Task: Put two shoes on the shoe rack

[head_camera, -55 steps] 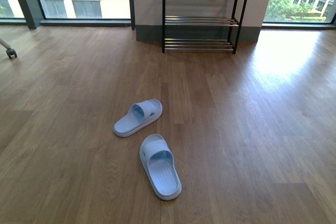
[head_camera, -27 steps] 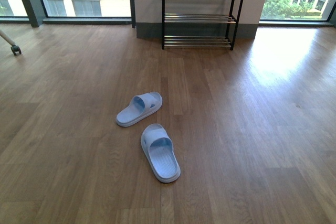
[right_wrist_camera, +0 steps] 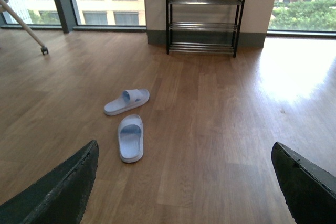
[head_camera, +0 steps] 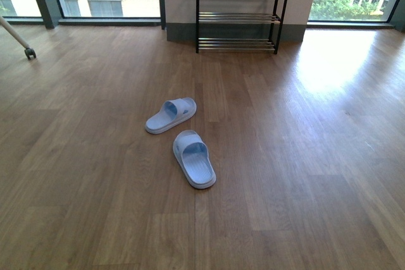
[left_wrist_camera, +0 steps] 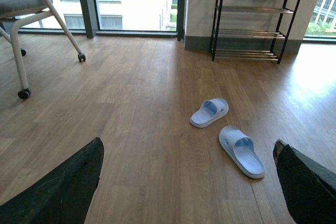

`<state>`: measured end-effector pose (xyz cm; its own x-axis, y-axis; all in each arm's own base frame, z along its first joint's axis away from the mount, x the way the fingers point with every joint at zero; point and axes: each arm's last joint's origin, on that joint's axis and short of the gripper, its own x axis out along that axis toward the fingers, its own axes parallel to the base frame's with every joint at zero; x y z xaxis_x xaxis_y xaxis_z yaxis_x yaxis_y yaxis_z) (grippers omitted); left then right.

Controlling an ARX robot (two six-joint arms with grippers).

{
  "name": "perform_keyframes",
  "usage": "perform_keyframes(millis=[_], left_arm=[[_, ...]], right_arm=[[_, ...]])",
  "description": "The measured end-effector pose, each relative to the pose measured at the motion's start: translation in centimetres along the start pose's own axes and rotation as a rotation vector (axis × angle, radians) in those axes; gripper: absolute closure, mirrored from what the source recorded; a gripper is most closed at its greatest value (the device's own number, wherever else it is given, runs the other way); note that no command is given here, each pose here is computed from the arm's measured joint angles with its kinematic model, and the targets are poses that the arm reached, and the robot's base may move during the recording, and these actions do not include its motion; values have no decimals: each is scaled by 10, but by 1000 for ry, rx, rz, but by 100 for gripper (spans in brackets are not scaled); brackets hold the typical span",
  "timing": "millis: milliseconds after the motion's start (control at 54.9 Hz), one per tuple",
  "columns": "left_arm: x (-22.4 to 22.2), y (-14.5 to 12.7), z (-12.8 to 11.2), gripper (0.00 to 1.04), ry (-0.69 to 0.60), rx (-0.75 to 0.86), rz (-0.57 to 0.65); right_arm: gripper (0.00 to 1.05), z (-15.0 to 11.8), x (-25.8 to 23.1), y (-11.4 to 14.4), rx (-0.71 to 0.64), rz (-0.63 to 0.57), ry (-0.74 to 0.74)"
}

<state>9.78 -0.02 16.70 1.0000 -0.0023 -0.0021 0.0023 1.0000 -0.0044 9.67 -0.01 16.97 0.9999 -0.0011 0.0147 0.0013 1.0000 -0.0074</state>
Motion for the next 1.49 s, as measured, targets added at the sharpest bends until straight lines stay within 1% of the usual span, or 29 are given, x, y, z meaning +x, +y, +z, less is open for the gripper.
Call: perform_keyframes(millis=[1494], left_arm=[[0, 0, 0, 9, 0, 0, 0]], right_arm=[[9, 0, 0, 0, 0, 0, 0]])
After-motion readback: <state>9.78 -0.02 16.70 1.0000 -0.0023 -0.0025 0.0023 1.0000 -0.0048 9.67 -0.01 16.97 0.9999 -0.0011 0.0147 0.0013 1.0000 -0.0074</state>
